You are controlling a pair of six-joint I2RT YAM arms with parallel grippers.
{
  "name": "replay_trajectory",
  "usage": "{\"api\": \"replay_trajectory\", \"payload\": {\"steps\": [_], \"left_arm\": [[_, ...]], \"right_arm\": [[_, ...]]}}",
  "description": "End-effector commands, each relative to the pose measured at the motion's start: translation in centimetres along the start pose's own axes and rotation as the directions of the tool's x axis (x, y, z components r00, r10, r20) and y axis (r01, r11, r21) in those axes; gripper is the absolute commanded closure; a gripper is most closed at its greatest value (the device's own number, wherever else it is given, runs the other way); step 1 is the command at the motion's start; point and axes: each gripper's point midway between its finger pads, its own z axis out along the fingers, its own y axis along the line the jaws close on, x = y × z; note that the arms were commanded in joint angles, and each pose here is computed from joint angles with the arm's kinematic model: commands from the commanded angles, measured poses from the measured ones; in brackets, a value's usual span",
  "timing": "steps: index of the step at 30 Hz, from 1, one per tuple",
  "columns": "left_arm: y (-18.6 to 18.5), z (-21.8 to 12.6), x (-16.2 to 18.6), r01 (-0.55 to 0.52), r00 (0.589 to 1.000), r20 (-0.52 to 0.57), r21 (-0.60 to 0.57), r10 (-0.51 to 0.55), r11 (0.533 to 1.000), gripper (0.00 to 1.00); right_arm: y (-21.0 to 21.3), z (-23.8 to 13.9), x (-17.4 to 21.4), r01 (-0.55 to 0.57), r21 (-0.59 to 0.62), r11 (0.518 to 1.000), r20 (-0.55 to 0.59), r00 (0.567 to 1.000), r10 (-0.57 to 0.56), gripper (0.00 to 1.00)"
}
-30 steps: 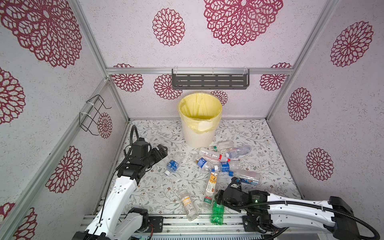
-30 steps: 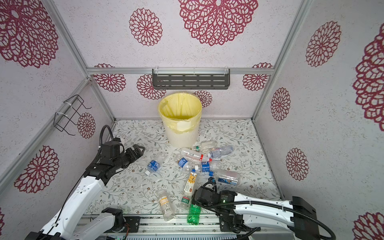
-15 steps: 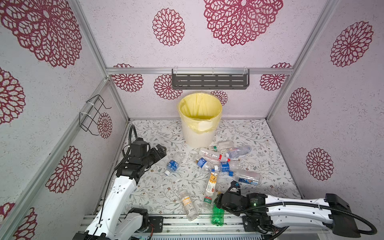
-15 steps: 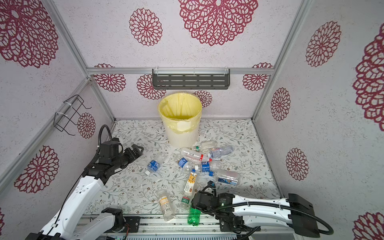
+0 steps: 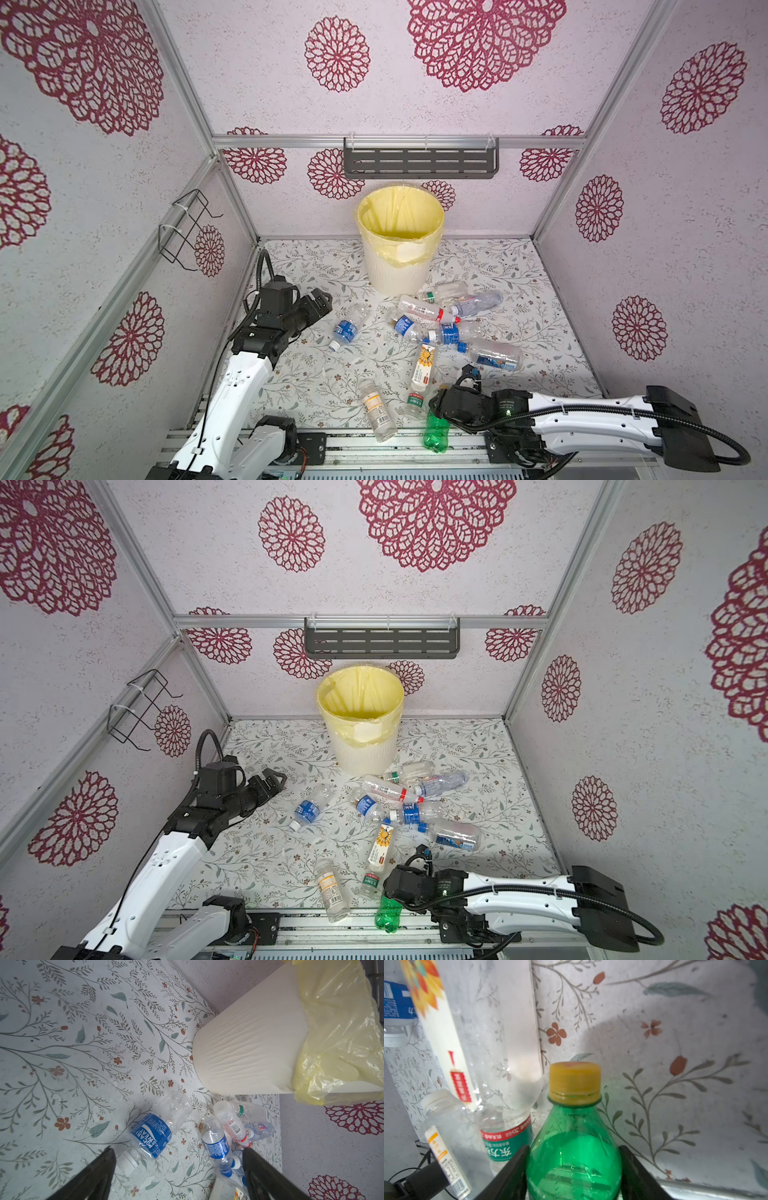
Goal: Throw the plastic bottles in the bin
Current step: 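Close the right gripper around the green bottle's neck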
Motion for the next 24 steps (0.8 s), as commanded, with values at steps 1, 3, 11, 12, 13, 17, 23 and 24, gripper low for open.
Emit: {"api": "replay_trajectory", "payload": {"steps": [1,3,11,12,13,17,23,24], "left_arm": [[0.4,-0.2,0.1,-0.008,1.0,0.004,0.0,0.008,1.0,0.03],[0.4,-0.2,0.2,-0.005,1.0,0.004,0.003,0.005,1.0,0.03],[0.3,-0.6,0.2,-0.006,1.0,0.022,0.027,0.005,1.0,0.03],[0.2,-0.6,0.1,-0.01,1.0,0.023,0.03,0.009,1.0,0.03],[0.1,-0.7,0.1,-0.015,1.0,0.023,0.032,0.014,0.999,0.03],[-0.1,-0.6,-0.2,-0.029,1.0,0.012,0.022,0.029,0.999,0.03],[0.0,-0.4,-0.1,-0.024,1.0,0.004,0.017,0.024,1.0,0.03],[0.0,-0.4,-0.1,-0.02,1.0,0.003,0.018,0.02,1.0,0.03]], "right_arm": [[-0.6,-0.1,-0.8,-0.039,0.008,0.999,0.048,0.998,0.039,0.37],[-0.8,-0.3,-1.1,-0.045,0.014,0.999,0.062,0.997,0.044,0.4],[-1.4,-3.1,-3.7,-0.078,-0.012,0.997,0.17,0.982,0.079,0.41],[-1.4,-3.5,-4.1,-0.08,-0.016,0.997,0.184,0.979,0.082,0.42],[-1.5,-4.0,-4.6,-0.086,-0.023,0.996,0.204,0.975,0.089,0.42],[-1.6,-5.4,-5.8,-0.095,-0.053,0.994,0.253,0.962,0.105,0.43],[-2.2,-6.6,-6.9,-0.093,-0.052,0.994,0.302,0.947,0.104,0.44],[-2.1,-6.8,-7.1,-0.09,-0.053,0.995,0.311,0.945,0.102,0.44]]}}
